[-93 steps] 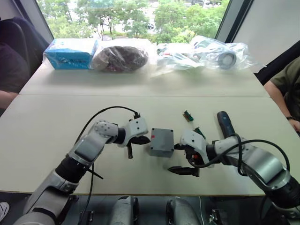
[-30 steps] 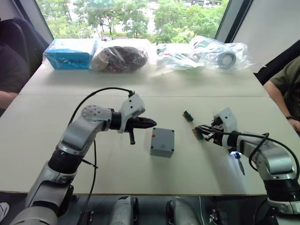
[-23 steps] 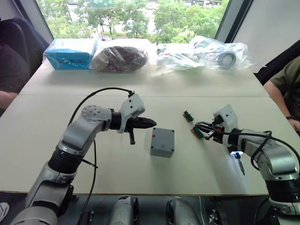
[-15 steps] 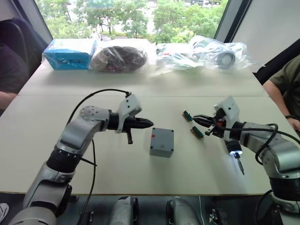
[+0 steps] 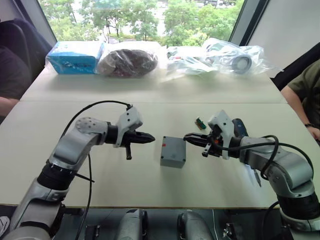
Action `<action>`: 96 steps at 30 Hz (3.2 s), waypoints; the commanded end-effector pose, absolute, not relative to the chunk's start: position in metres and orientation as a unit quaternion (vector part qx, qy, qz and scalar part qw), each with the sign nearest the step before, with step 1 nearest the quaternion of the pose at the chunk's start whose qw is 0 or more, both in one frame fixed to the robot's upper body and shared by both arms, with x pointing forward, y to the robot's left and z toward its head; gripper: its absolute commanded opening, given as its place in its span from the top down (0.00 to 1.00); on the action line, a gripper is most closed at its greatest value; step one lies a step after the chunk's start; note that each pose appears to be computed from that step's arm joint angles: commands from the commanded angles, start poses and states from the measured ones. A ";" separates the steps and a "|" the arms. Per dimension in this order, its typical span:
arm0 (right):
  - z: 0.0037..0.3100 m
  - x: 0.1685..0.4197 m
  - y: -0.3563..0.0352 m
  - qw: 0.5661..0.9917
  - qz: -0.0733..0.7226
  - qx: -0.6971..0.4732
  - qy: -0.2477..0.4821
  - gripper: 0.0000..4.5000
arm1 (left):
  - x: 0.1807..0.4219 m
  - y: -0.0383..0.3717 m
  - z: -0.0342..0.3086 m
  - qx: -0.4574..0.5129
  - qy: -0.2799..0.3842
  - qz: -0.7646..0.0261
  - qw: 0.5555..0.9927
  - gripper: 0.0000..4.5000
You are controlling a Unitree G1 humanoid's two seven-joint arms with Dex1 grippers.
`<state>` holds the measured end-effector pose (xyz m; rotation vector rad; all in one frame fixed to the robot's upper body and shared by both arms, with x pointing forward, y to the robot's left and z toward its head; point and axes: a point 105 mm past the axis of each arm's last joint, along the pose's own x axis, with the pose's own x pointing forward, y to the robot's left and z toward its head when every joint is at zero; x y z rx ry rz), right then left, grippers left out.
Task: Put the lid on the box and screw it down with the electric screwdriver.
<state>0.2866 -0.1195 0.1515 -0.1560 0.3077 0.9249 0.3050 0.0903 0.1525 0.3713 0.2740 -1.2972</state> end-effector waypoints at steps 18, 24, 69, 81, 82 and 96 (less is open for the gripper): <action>0.145 0.291 -0.121 0.883 0.435 -0.101 0.145 0.98 | 0.304 0.087 0.162 0.177 0.105 -0.597 0.775 1.00; 0.151 0.294 -0.125 0.889 0.429 -0.090 0.136 0.98 | 0.305 0.086 0.162 0.176 0.104 -0.597 0.776 1.00; 0.189 0.305 -0.297 0.922 0.120 -0.076 0.360 0.00 | 0.280 0.039 0.199 0.235 0.007 -0.688 0.687 1.00; 0.156 0.289 -0.302 0.859 0.146 0.003 0.491 0.00 | 0.266 0.029 0.187 0.225 0.005 -0.690 0.688 1.00; 0.154 0.289 -0.299 0.854 0.154 0.005 0.496 0.00 | 0.265 0.029 0.185 0.223 0.008 -0.689 0.689 1.00; 0.122 0.298 -0.303 0.823 0.165 -0.028 0.543 0.00 | 0.263 0.031 0.182 0.211 0.019 -0.672 0.709 1.00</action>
